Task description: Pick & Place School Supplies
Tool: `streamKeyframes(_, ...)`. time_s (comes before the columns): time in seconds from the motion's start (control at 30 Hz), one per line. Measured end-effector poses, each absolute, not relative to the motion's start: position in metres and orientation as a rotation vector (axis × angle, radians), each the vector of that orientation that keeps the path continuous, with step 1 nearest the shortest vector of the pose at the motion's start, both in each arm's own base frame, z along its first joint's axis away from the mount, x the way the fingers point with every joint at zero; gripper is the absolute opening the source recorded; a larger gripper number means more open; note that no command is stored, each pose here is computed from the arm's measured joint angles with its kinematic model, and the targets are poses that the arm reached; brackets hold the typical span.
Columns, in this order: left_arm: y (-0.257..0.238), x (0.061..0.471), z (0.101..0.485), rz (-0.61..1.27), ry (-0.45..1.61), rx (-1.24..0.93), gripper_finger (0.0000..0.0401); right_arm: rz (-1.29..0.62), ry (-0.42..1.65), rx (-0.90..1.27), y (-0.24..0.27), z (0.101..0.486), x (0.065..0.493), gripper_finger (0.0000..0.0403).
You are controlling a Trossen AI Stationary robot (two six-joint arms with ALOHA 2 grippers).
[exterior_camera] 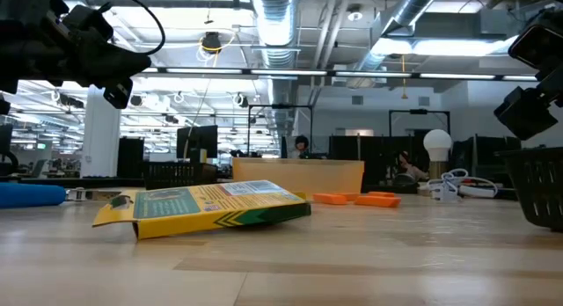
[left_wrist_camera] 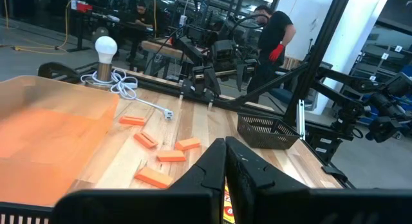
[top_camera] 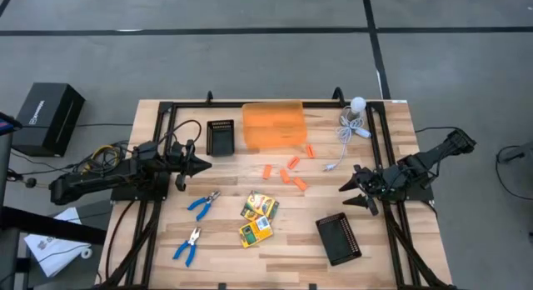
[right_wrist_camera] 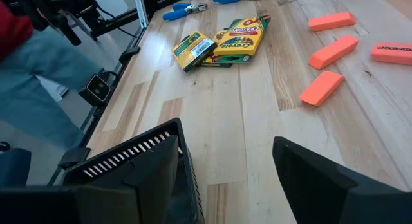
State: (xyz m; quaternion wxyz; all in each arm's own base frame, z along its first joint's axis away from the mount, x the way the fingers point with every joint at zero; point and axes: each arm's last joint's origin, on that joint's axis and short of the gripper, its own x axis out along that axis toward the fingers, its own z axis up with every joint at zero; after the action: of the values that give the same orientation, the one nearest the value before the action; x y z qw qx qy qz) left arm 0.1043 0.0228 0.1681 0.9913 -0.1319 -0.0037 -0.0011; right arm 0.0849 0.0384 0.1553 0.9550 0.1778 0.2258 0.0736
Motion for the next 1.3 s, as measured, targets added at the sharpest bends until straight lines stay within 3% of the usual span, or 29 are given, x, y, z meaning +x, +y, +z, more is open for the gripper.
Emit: streamKeyframes(1.3, 0.0238, 0.1042, 0.1713, 0.026, -0.045, -0.302, 0.0003, 0.15, 0.459, 0.361, 0.0384, 0.1552, 0.0849, 0.0244)
